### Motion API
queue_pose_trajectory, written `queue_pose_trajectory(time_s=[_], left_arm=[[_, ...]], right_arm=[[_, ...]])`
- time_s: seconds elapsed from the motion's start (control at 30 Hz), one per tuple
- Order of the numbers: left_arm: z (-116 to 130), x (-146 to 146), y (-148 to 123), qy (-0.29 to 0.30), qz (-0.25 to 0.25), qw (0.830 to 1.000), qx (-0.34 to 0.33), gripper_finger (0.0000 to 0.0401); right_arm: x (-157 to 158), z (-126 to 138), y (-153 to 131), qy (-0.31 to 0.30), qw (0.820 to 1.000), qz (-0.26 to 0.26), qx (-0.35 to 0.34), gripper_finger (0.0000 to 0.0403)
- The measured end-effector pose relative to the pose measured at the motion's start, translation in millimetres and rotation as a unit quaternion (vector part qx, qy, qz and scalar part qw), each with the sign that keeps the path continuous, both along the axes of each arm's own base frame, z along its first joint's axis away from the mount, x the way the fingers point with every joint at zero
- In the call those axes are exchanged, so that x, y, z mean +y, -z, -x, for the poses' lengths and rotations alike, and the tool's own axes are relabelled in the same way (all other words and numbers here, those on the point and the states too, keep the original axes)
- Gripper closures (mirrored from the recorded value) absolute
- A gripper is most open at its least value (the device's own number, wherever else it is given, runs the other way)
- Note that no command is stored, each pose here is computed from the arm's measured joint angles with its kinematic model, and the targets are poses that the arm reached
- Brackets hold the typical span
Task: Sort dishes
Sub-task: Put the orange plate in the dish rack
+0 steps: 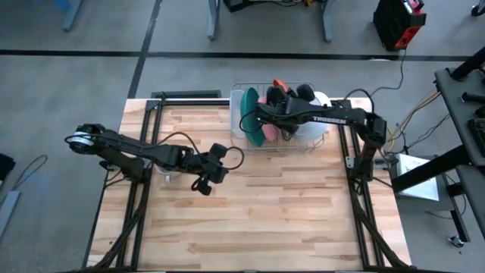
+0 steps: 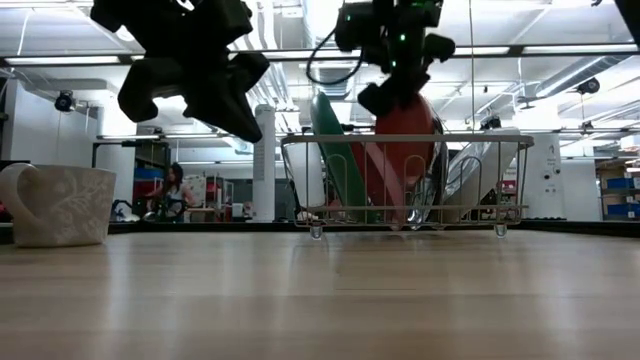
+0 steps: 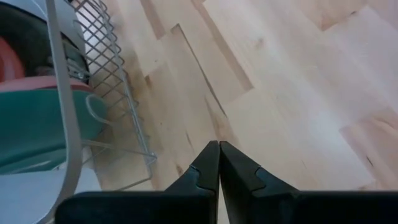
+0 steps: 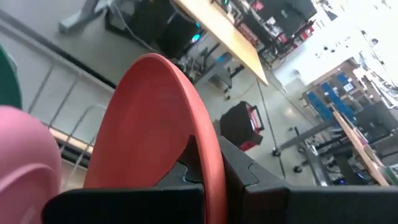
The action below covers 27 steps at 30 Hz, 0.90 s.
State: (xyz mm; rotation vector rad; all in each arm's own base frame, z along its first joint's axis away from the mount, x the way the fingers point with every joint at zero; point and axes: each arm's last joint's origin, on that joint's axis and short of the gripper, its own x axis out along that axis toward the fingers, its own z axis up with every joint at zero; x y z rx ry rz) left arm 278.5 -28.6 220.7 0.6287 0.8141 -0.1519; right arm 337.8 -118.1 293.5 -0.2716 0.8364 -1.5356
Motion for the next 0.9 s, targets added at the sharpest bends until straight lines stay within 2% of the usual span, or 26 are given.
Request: queue_pose_trajectory(time_s=[0.3,0.53,0.9], left_arm=[[-1.1,0.6,-0.2,-0.001,0.001,1.0,-0.005,0.0401],[-1.5,0.5,-0.4,-0.001,0.002,1.0,-0.008,0.0401],[-2.0,0.2,-0.5,0.008,0.012,1.0,-0.009,0.0401]], right_arm=[[-8.0,-8.7,22.7,0.005,0.999,-0.024,0.027,0.04],[-9.7,-13.9,35.4,0.004,0.998,-0.062,0.016,0.0397],[-2.6,-13.0,32.2,-0.005,0.994,-0.108,-0.018,0.0305]])
